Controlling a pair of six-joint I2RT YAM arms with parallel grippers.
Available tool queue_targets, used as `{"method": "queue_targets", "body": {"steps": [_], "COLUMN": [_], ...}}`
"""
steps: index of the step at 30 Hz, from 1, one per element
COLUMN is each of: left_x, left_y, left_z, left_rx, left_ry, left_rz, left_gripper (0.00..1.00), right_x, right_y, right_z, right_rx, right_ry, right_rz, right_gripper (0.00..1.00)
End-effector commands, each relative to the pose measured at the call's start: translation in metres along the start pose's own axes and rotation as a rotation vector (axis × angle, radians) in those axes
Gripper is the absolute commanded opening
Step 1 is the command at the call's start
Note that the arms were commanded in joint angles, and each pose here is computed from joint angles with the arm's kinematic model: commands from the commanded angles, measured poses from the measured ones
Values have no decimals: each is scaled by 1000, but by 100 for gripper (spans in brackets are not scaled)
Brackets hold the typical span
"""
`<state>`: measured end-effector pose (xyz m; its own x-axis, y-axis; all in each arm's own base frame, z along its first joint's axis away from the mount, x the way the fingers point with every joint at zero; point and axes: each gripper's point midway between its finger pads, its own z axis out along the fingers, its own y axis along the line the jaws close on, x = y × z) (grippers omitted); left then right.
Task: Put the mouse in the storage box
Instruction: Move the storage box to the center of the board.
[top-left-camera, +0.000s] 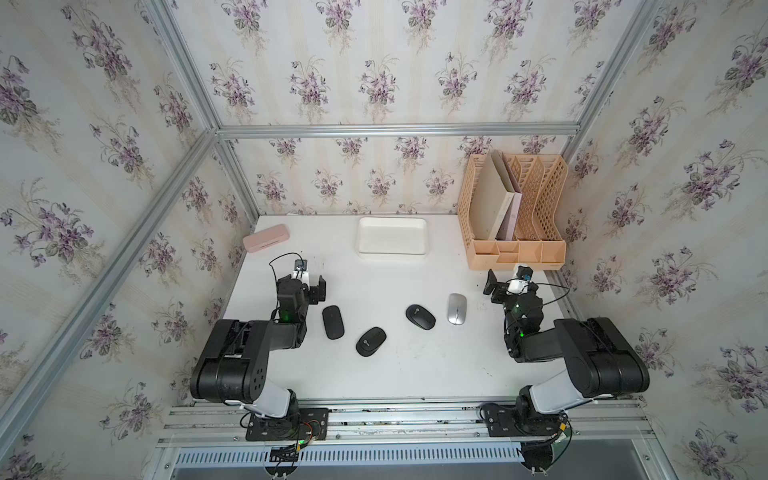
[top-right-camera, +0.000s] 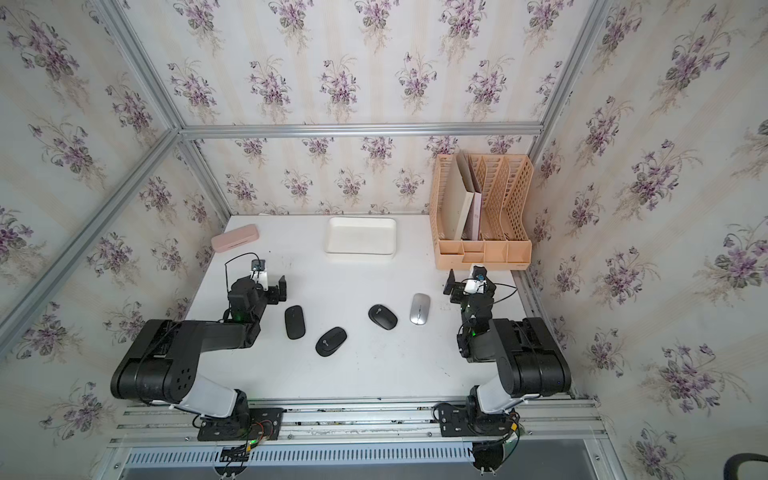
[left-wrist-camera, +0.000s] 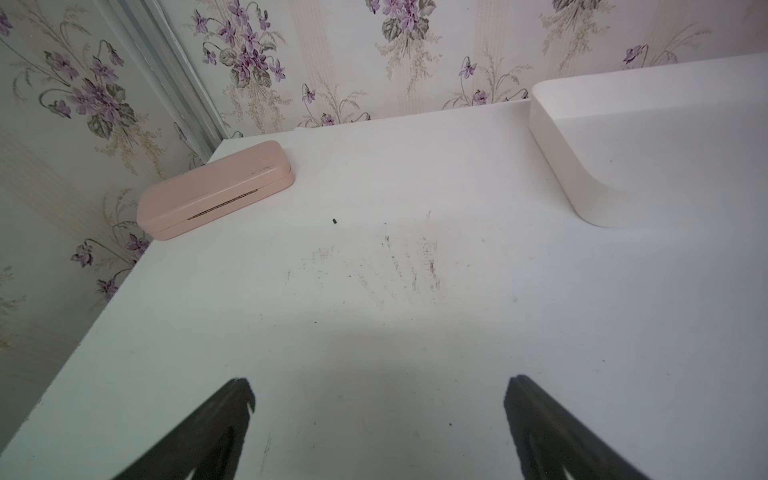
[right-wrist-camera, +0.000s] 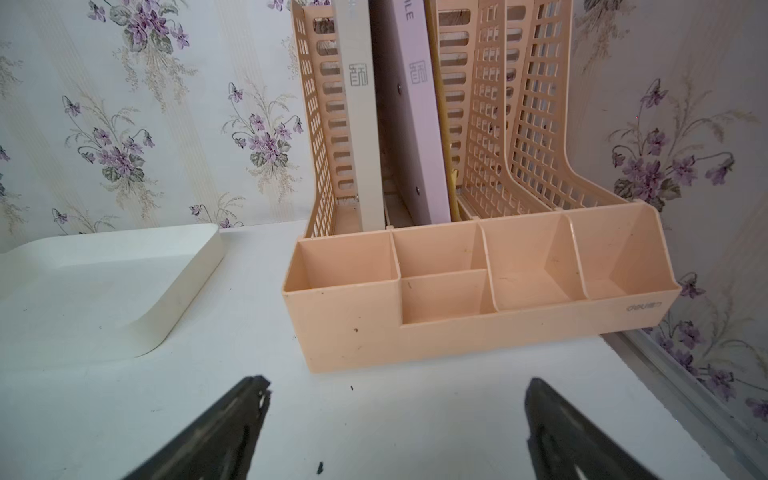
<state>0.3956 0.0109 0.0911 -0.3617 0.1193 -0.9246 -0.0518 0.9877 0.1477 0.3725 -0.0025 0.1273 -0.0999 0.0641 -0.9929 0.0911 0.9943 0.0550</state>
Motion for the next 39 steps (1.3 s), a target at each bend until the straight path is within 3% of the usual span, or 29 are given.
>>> {"method": "queue_targets", "body": {"steps": [1,13,16,18,21,24,26,29,32,35,39], "left_x": [-4,-8,-44,-81,-143,-174,-176,-176,-168,-152,-133], "left_y": [0,4,16,19,-9,-41,-69,-100,-123,-132,-137], "left_z": [1,0,-16,-28,-32,-19,-3,9,19,30,42], "left_rx": [1,-22,-99,-92,103,282,372,410,449,457,451], "left_ry": [-13,-27,25,63,22,112,203,272,354,431,510], "left_rz": [9,-1,19,-61,-119,-200,-206,-134,-108,-125,-142], "left_gripper": [99,99,99,99,99,99,99,99,99,99,99], "right_x": [-1,-4,-28,-65,-108,-110,-114,-111,-98,-77,-56], "right_y": [0,-4,-12,-8,43,82,106,137,176,203,223], "right_z": [0,0,1,2,10,40,54,67,84,98,114], "right_rx": [2,24,80,67,-204,-341,-408,-459,-512,-504,-506], "right_ry": [-4,-14,14,-18,-36,141,205,259,401,513,615], "right_rz": [-5,5,20,93,144,238,277,255,183,113,123], "right_gripper": [100,100,93,92,90,82,77,77,77,76,76]}}
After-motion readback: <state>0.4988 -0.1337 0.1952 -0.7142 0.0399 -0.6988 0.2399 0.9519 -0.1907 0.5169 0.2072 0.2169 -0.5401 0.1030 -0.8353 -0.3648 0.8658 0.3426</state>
